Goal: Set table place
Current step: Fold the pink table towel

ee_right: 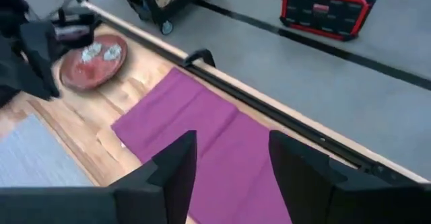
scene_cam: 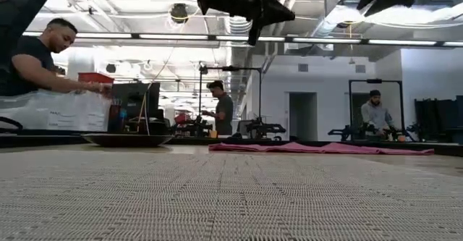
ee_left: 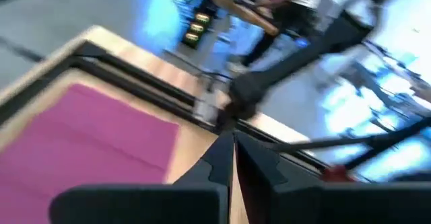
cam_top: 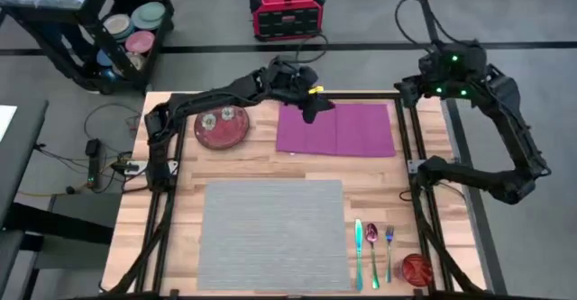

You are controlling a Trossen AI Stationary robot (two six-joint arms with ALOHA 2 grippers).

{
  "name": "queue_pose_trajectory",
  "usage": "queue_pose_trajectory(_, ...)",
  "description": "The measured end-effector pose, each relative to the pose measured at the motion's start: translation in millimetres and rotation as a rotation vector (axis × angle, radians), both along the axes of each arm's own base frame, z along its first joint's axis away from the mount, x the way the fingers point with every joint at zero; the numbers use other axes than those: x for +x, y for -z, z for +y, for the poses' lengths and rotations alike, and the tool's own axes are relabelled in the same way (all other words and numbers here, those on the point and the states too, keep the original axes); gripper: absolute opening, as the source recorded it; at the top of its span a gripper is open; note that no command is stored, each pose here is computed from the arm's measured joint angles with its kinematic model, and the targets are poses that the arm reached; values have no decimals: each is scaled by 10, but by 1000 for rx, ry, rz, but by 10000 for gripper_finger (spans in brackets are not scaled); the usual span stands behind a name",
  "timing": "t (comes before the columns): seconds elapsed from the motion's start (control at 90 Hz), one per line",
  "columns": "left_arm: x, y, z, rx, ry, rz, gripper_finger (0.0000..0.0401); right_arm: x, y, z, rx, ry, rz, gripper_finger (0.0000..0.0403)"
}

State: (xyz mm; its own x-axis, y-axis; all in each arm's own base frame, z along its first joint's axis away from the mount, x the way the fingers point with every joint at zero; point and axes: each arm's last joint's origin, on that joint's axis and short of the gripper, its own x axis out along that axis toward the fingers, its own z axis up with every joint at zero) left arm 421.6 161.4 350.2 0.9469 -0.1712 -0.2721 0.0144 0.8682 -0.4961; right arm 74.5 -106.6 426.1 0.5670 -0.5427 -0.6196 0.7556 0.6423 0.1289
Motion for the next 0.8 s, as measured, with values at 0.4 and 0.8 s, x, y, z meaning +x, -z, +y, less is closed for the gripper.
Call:
queue_pose_trajectory(0.4,75,7,-208,-91,-1,27,173,-34,50,53,63,-12,56,205)
queue_pose_trajectory(0.8,-11,373,-182,-129,-254,302,182,-68,109,107,138,-13,106,205)
